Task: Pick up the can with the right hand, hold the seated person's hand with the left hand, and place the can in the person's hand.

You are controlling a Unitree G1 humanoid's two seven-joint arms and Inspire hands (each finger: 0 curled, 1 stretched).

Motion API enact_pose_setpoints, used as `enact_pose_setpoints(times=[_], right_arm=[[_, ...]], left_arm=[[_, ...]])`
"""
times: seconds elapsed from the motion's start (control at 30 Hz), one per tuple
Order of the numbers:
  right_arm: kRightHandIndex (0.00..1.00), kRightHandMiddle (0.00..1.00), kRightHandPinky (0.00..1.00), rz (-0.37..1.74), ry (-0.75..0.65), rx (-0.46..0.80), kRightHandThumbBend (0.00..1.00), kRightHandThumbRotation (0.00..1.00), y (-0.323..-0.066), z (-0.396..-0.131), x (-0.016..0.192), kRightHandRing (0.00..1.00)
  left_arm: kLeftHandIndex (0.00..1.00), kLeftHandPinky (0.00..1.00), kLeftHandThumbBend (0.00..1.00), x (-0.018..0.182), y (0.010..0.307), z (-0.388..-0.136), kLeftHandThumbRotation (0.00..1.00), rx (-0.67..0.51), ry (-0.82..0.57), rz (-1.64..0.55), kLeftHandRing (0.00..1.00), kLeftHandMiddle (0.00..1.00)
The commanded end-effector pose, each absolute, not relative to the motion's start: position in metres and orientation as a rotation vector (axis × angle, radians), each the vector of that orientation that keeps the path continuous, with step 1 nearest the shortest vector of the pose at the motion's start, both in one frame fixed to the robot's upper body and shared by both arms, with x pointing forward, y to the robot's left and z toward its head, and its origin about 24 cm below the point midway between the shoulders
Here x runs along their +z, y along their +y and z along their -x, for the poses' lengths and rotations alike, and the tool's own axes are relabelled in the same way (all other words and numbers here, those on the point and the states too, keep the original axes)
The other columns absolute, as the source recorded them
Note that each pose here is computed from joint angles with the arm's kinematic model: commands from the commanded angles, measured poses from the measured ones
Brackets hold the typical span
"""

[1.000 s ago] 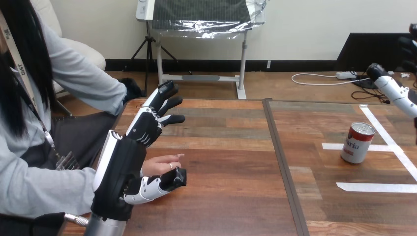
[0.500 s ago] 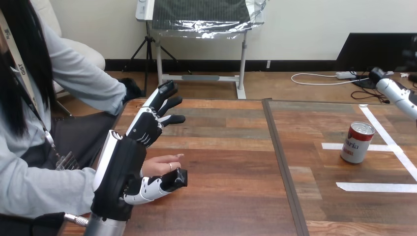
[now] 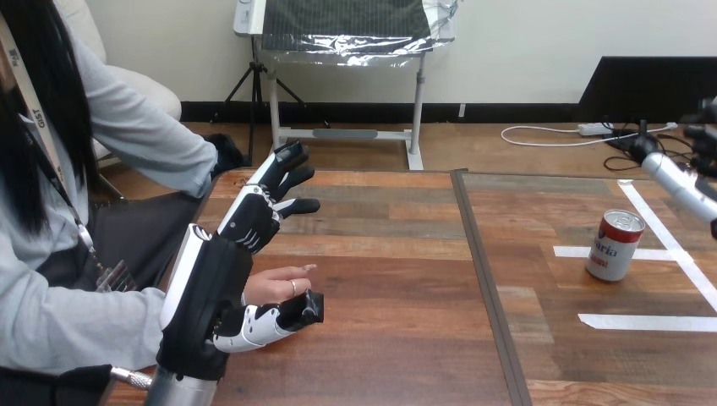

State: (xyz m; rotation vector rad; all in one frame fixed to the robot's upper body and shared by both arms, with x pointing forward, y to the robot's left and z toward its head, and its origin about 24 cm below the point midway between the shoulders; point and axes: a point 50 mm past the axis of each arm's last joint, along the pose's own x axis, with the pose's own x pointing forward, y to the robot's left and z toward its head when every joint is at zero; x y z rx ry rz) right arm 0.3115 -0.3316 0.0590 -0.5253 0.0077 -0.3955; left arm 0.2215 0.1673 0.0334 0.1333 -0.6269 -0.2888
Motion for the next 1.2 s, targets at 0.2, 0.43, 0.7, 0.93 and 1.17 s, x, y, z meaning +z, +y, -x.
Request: enact_pose_setpoints(times=[0.2, 0.43, 0.7, 0.93, 1.17], right_arm=[[0.91, 0.85, 0.77, 0.524, 0.0, -0.404, 1.0, 0.6, -0.327, -0.33, 0.077, 0.81], [0.91, 0.85, 0.75, 0.524, 0.049, -0.395, 1.0, 0.59, -0.326, -0.328, 0.069, 0.8], [0.91, 0.85, 0.75, 0.518, 0.1, -0.387, 1.0, 0.58, -0.324, -0.326, 0.06, 0.81], [0.92, 0.86, 0.77, 0.516, 0.138, -0.378, 1.0, 0.56, -0.322, -0.325, 0.053, 0.83], [0.93, 0.86, 0.77, 0.531, 0.173, -0.361, 1.0, 0.56, -0.321, -0.324, 0.047, 0.83]], left_arm=[[0.91, 0.75, 1.0, 0.051, 0.167, -0.23, 0.67, -0.286, -0.726, -0.144, 0.89, 0.92], [0.91, 0.75, 1.0, 0.052, 0.167, -0.229, 0.67, -0.288, -0.73, -0.141, 0.88, 0.91], [0.91, 0.74, 1.0, 0.051, 0.168, -0.227, 0.67, -0.291, -0.73, -0.148, 0.88, 0.91], [0.92, 0.74, 1.0, 0.051, 0.17, -0.226, 0.68, -0.29, -0.725, -0.168, 0.89, 0.92], [0.92, 0.73, 1.0, 0.051, 0.17, -0.225, 0.69, -0.303, -0.723, -0.155, 0.89, 0.93]])
